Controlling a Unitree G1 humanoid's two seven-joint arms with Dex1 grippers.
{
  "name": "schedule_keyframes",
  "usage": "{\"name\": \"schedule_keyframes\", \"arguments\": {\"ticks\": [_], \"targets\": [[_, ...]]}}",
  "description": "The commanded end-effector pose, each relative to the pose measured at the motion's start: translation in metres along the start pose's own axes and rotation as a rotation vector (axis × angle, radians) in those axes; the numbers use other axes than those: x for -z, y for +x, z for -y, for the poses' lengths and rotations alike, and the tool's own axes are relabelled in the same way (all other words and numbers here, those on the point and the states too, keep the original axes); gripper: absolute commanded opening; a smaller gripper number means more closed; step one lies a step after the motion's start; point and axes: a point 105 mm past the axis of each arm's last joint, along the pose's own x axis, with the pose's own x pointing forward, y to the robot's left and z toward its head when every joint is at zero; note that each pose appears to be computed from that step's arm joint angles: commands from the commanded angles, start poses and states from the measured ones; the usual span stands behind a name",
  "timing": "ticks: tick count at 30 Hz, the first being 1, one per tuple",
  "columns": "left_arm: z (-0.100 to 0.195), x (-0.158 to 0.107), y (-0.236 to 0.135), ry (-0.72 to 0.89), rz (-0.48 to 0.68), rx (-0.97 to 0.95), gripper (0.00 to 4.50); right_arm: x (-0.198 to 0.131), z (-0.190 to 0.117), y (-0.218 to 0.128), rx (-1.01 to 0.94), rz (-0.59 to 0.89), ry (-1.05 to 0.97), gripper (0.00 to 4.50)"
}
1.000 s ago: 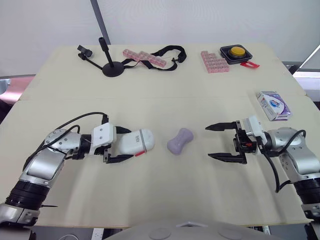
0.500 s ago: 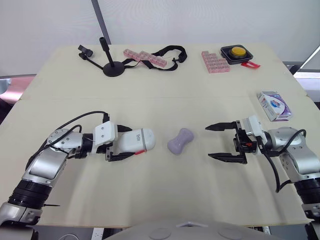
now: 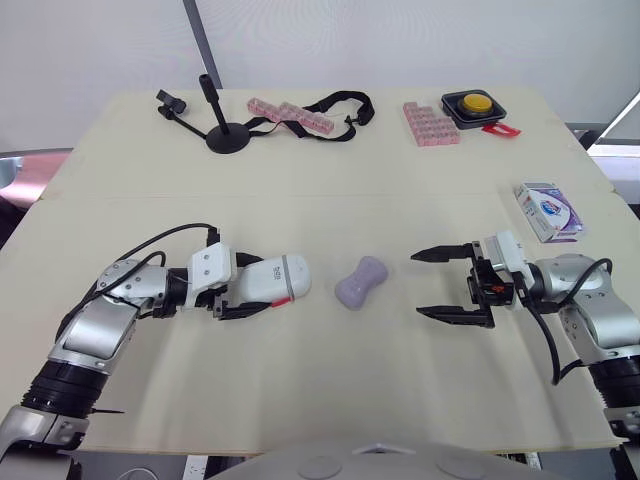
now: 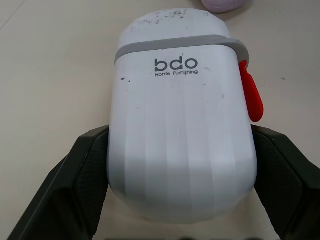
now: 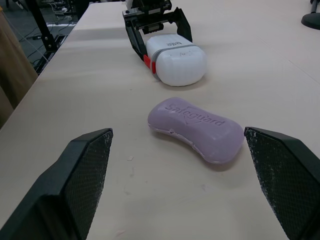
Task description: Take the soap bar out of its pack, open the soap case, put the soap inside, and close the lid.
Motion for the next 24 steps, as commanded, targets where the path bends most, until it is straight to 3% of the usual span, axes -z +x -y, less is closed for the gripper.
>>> {"name": "schedule_keyframes", "arguments": {"ticks": [1, 10, 16, 24], "targets": [[-0.004, -0.005, -0.001, 0.036, 0.008, -0.017, 3.48, -0.007, 0.002, -0.004, 0.002, -0.006, -0.032, 4.50], [-0.006, -0.011, -0.006, 0.082, 0.038, -0.034, 3.48, -0.019, 0.002, 0.000, -0.006, 0.030, 0.066, 4.50], [-0.004, -0.041, -0.012, 0.236, 0.143, -0.064, 3.48, -0.054, -0.005, 0.011, -0.066, 0.049, 0.407, 4.50], [0.008, -0.081, 0.003, 0.431, 0.264, -0.060, 3.48, -0.061, 0.005, 0.033, 0.026, -0.019, 0.739, 4.50]]}}
